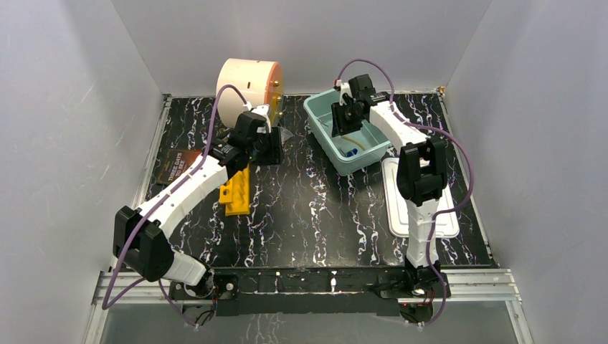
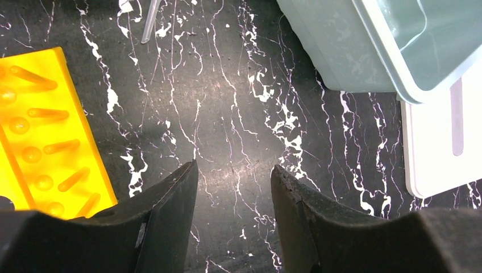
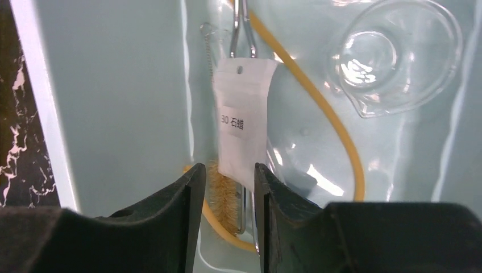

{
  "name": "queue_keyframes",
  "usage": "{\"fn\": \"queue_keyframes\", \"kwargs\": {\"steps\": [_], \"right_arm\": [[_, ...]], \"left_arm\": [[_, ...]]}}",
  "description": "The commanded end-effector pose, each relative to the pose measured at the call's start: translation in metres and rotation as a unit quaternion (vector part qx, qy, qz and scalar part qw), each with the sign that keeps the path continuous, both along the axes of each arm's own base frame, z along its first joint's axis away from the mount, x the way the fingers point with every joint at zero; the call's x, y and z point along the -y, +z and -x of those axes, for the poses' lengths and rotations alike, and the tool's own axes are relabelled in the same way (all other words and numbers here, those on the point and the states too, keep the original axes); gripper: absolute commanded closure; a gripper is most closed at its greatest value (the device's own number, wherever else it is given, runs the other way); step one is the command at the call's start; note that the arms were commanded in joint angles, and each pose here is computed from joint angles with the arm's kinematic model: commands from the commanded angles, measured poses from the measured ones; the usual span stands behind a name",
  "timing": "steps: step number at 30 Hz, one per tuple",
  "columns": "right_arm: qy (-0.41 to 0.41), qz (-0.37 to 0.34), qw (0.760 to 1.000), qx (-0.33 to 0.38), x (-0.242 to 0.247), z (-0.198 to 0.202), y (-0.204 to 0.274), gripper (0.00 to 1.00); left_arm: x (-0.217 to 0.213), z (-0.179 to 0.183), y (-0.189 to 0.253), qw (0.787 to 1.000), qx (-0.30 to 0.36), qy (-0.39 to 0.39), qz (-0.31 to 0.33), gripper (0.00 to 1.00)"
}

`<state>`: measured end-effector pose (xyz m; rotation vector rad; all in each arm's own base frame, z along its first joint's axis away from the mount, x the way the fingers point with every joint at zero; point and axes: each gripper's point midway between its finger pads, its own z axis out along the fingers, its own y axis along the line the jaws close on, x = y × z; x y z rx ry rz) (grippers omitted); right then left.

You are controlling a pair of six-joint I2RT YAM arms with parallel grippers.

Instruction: Organize the chemistry lab equipment

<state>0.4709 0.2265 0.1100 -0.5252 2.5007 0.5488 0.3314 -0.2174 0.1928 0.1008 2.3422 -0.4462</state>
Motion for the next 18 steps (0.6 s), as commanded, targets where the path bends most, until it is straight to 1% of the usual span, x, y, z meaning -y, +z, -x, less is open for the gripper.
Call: {"fn": "queue_keyframes", "kwargs": {"steps": [1,5,9,11,14,18], "right_arm": [[-0.047,0.004,0.996,0.074,0.011,-0.016,0.062,0.54],[-0.072,0.001,0.99,0.118,0.016,-0.016,0.099,0.47],[-0.07,-0.003,0.982,0.177,0.006,-0.009,0.141,0.4],[-0.055,-0.013,0.977,0.205,-0.009,0.0,0.162,0.37],[-0.024,-0.023,0.972,0.231,-0.037,0.012,0.178,0.35],[0.021,-0.038,0.97,0.237,-0.082,0.025,0.174,0.31]], "left_arm": [[-0.009,-0.009,0.031,0.999,0.042,0.022,-0.002,0.51],[-0.015,-0.012,0.043,0.997,0.06,0.041,-0.001,0.51],[-0.024,-0.017,0.07,0.993,0.093,0.067,0.004,0.5],[-0.031,-0.019,0.087,0.989,0.116,0.087,0.006,0.5],[-0.045,-0.021,0.11,0.982,0.148,0.121,0.006,0.47],[-0.065,-0.02,0.133,0.97,0.183,0.163,0.002,0.42]]}}
